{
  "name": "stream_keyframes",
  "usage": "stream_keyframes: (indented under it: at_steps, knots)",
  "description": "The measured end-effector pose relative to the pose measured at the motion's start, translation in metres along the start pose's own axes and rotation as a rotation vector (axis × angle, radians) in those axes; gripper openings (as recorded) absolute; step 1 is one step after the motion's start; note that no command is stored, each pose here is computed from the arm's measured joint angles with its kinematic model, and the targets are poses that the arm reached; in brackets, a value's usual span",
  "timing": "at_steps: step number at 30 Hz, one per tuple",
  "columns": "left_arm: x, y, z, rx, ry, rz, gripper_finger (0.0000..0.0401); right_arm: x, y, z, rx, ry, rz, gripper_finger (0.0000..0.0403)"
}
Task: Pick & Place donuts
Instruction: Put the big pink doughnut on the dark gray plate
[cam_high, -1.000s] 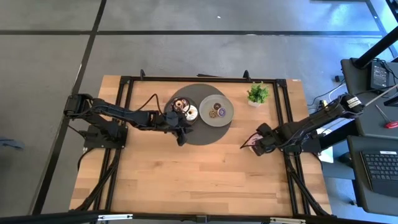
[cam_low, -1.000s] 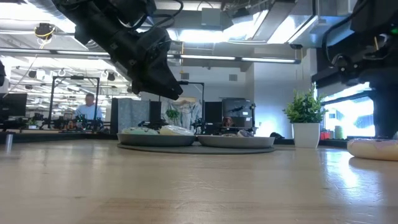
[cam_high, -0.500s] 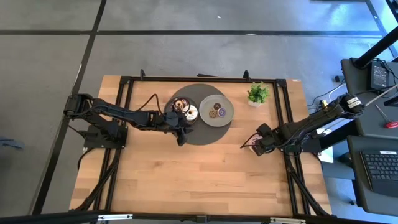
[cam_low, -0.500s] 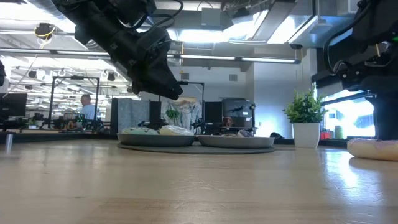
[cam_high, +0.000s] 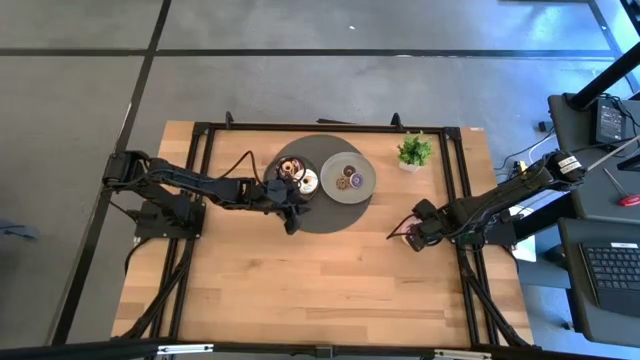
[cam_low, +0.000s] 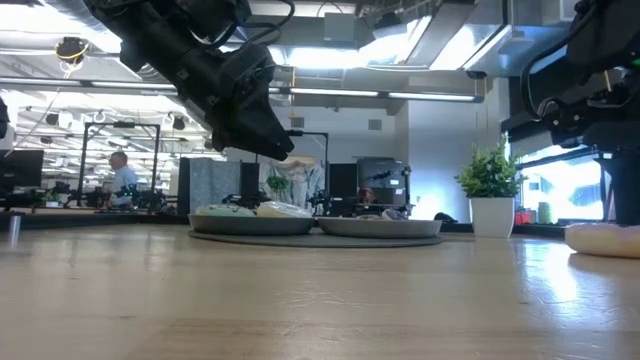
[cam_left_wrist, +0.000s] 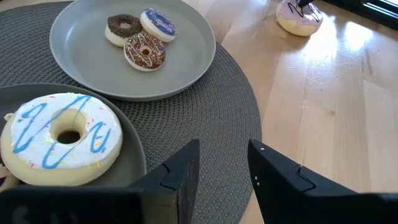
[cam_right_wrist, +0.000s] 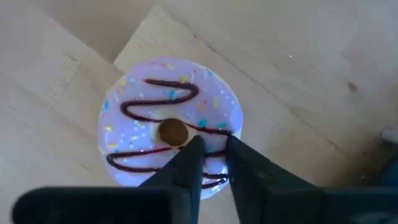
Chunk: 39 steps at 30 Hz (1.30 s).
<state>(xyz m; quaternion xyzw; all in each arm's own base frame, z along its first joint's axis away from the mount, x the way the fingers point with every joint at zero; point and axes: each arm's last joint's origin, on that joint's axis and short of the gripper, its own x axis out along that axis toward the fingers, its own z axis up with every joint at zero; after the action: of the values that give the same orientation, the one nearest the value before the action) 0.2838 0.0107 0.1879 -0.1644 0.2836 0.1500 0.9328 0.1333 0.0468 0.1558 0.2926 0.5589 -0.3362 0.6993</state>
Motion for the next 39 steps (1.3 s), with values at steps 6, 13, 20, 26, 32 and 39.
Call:
stream_keyframes:
  at_steps: [6,13,20,26,32,39]
  knots:
    - [0.001,-0.001,0.003,-0.016,-0.035,-0.015,0.0131,-0.003,0.004,0.003,-0.102,-0.036,0.016,0.0026]
    - [0.008,-0.006,0.005,-0.020,-0.072,-0.094,0.0131,-0.030,0.029,0.019,-0.260,-0.256,0.129,0.0013]
    - [0.012,-0.023,0.026,0.094,-0.108,-0.154,0.0124,-0.058,0.058,0.049,-0.428,-0.495,0.127,0.0006]
    - [0.013,-0.055,0.050,0.249,0.030,0.037,0.0111,-0.060,0.086,0.080,-0.550,-0.510,0.043,0.0007]
    - [0.022,-0.075,0.064,0.155,0.053,0.147,0.0107,-0.045,0.117,0.098,-0.617,-0.507,-0.077,0.0007]
    - [0.037,-0.084,0.054,0.072,0.027,0.241,0.0106,-0.029,0.133,0.107,-0.589,-0.584,-0.230,0.0008]
